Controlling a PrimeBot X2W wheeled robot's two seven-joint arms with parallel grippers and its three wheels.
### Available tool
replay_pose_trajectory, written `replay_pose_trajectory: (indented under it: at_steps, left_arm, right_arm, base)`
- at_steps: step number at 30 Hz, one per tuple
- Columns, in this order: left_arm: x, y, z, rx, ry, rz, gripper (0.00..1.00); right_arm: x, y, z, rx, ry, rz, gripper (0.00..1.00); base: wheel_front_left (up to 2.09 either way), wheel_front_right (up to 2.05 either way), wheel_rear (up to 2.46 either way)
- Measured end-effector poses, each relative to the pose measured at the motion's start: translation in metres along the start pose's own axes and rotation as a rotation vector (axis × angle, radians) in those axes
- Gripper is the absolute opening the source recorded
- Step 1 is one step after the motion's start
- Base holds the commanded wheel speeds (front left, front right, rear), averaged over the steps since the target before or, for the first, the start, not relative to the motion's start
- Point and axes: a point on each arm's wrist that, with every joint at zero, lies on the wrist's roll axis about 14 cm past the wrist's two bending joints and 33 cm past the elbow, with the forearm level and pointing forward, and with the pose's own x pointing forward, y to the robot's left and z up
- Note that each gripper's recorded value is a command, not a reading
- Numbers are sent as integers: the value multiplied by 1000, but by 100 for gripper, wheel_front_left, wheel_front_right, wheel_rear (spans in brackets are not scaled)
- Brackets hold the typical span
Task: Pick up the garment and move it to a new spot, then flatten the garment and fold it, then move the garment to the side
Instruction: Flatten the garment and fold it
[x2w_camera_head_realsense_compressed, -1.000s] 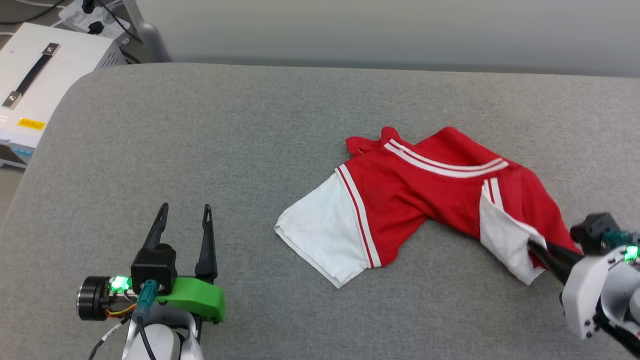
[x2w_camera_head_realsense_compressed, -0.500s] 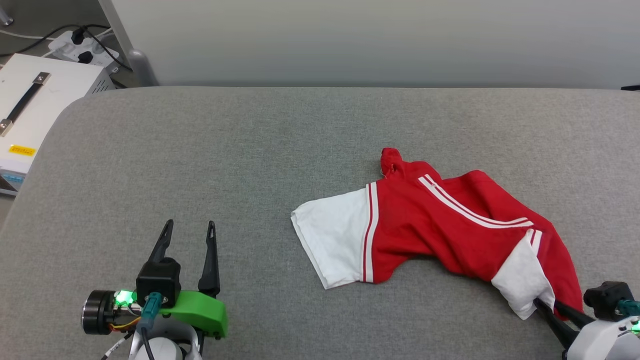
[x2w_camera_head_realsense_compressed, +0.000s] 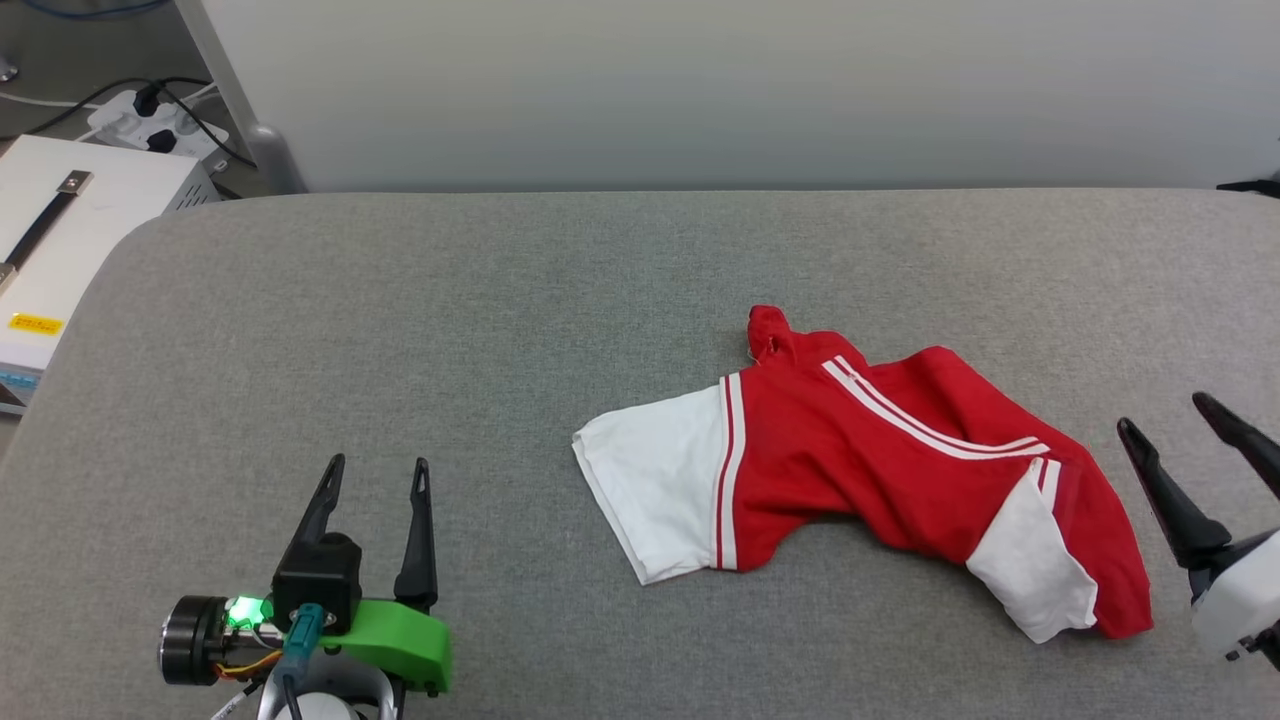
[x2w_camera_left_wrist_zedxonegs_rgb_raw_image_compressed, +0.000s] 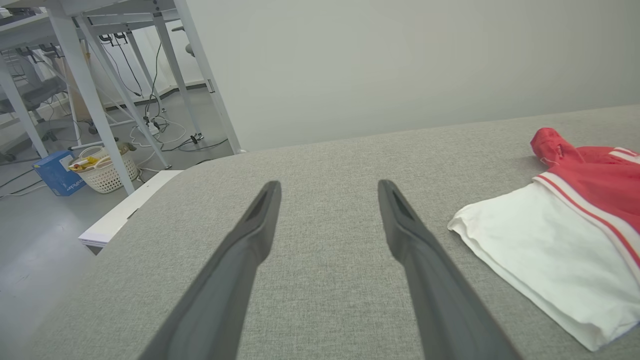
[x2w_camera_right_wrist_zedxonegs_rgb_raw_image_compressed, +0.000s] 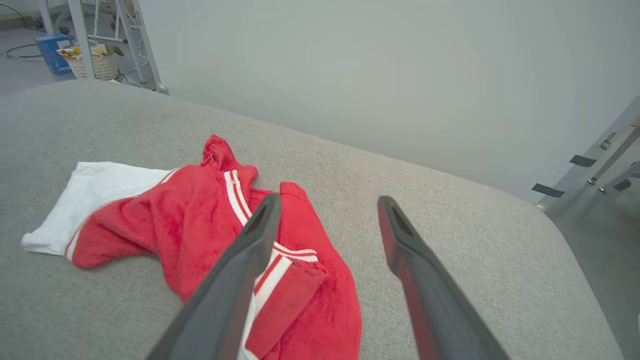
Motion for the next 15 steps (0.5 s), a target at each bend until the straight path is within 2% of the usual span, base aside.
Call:
replay_pose_trajectory:
  at_steps: [7, 13, 15]
  left_arm:
    - [4, -7, -5, 10, 11, -29, 100]
    - [11, -9, -2, 3, -1, -35, 100]
    - [14, -9, -1, 0, -4, -33, 100]
  right_arm:
    - [23, 0, 38, -70, 40, 51, 100]
    - [40, -1, 18, -106, 319, 129, 100]
    - [41, -5, 1, -88, 464, 142, 100]
  base:
    - [0, 0, 0]
    - [0, 0, 0]
    - [0, 0, 0]
